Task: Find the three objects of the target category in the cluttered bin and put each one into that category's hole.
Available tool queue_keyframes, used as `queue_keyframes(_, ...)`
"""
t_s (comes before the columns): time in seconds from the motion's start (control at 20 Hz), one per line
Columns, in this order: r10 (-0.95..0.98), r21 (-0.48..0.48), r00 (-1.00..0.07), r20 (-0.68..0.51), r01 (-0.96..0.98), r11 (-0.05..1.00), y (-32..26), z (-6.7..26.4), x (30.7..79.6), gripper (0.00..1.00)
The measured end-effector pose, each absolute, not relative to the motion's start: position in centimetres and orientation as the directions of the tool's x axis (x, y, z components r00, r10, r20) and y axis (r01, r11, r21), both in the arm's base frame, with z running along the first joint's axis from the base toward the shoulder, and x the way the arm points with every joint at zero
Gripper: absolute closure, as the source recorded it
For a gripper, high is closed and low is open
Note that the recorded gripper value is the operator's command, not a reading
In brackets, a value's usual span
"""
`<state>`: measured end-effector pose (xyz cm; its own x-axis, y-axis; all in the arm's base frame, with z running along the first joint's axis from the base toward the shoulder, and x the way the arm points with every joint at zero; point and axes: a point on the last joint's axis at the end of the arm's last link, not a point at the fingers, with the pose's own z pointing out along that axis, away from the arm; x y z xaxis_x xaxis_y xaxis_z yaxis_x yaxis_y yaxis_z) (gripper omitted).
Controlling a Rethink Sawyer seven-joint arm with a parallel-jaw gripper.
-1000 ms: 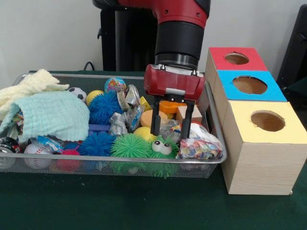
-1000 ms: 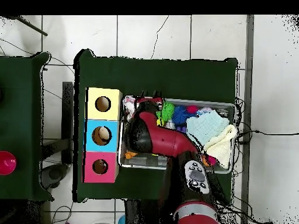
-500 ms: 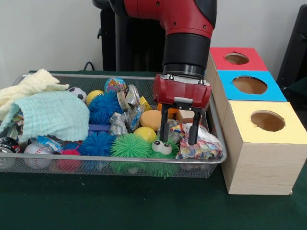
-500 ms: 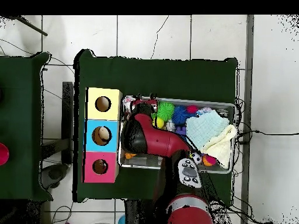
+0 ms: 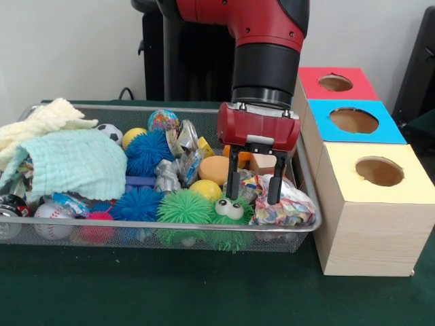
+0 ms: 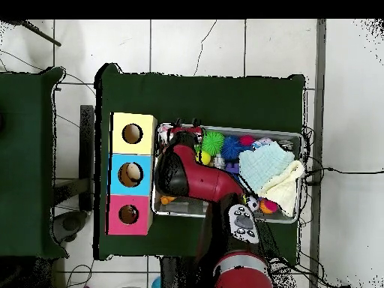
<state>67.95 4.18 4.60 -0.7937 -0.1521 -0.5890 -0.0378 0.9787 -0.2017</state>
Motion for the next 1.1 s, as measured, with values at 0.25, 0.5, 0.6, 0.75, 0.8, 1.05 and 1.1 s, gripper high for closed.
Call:
queue_keyframes(0.25, -0.143, -0.196, -0.799, -0.584, -0.032, 0.980, 4.2, 4.4, 67.8, 0.00)
queue_keyframes(0.5, -0.137, -0.191, -0.805, -0.577, -0.029, 0.981, 4.3, 4.0, 67.4, 0.00)
queue_keyframes(0.6, -0.136, -0.189, -0.806, -0.576, -0.030, 0.981, 4.4, 3.9, 67.3, 0.00)
queue_keyframes(0.75, -0.130, -0.183, -0.808, -0.575, -0.028, 0.983, 4.6, 3.8, 67.3, 0.00)
queue_keyframes(0.8, -0.126, -0.179, -0.808, -0.575, -0.026, 0.983, 4.6, 3.8, 67.2, 0.00)
queue_keyframes(1.05, -0.073, -0.132, -0.816, -0.573, 0.003, 0.991, 5.0, 3.3, 66.9, 0.00)
queue_keyframes(1.1, -0.064, -0.125, -0.818, -0.572, 0.009, 0.992, 5.1, 3.2, 66.7, 0.00)
